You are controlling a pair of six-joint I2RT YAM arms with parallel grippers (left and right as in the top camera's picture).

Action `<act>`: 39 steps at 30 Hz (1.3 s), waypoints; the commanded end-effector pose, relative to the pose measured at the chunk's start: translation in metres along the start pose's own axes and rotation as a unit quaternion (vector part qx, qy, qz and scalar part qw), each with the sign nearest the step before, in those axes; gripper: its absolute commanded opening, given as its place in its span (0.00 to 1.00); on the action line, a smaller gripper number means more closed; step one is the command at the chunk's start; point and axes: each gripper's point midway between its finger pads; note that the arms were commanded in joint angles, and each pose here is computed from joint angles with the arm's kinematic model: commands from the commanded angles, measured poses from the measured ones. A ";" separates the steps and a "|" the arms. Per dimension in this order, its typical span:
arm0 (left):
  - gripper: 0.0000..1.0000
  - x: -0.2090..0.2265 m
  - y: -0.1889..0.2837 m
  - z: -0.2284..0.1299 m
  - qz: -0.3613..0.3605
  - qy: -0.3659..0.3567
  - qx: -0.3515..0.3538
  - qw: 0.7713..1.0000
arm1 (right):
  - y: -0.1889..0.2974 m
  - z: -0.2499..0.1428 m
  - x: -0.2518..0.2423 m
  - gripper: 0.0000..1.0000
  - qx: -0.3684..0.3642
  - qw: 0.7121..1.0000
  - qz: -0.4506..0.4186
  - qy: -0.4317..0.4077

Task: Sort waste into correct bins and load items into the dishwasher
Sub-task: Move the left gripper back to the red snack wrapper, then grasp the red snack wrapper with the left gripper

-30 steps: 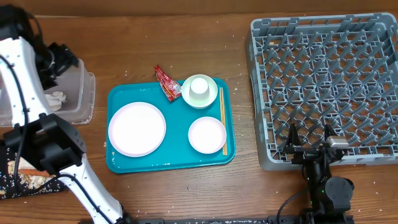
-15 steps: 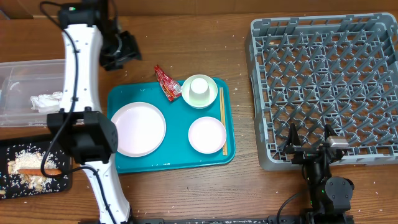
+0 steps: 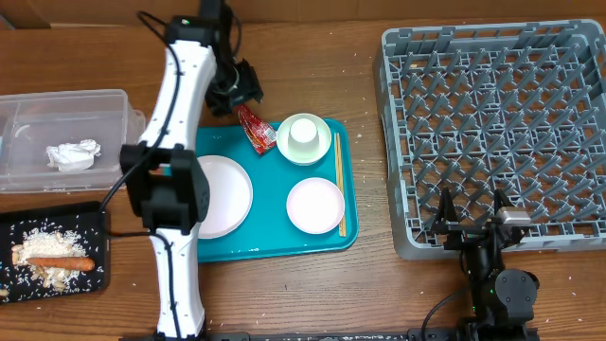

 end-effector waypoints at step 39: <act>0.53 0.016 -0.051 0.016 0.065 0.003 -0.024 0.998 | 0.000 -0.002 -0.001 1.00 -0.002 1.000 0.000 0.002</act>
Point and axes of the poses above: each gripper's point midway between its finger pads, its own y axis back along the fingers, its own x axis along the line the jaws close on, z = x × y, and after that the axes turned 3 degrees about -y, right-handed
